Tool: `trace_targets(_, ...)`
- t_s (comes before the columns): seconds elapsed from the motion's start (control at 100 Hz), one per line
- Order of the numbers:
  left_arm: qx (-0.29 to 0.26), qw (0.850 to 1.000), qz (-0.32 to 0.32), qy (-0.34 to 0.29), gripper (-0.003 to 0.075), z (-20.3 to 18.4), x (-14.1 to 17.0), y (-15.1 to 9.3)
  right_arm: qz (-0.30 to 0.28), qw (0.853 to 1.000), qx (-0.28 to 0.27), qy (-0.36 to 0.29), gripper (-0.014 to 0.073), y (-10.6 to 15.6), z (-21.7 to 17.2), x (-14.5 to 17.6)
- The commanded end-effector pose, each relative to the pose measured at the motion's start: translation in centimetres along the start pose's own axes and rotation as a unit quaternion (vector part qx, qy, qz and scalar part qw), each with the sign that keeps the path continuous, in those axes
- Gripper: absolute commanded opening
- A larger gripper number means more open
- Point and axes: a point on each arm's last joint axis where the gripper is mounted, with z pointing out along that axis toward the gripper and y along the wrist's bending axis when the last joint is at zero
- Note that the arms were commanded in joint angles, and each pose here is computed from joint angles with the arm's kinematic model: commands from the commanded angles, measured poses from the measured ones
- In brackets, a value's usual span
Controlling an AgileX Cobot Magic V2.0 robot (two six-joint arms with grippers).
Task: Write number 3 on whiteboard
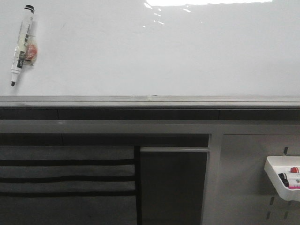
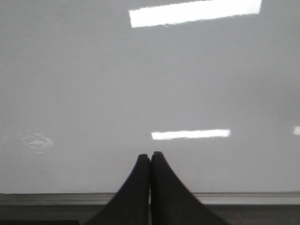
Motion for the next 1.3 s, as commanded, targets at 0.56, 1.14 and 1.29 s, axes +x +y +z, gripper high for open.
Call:
trace_targets(0.56,-0.001,1.000,-0.003,0.006,-0.0018,1.72,-1.91,0.20,-0.023,1.000,0.010,0.008,-0.0074,-0.01,1.28,-3.10)
trace_targets(1.14,-0.004,1.000,-0.013,-0.009,0.0251,1.72,-2.19,0.25,-0.024,1.000,0.010,0.007,0.0173,-0.02,1.28,-3.12)
trace_targets(1.29,-0.003,1.000,-0.013,-0.005,0.0500,1.72,-2.13,0.23,-0.024,1.000,0.011,0.012,0.0514,-0.04,1.28,-3.03)
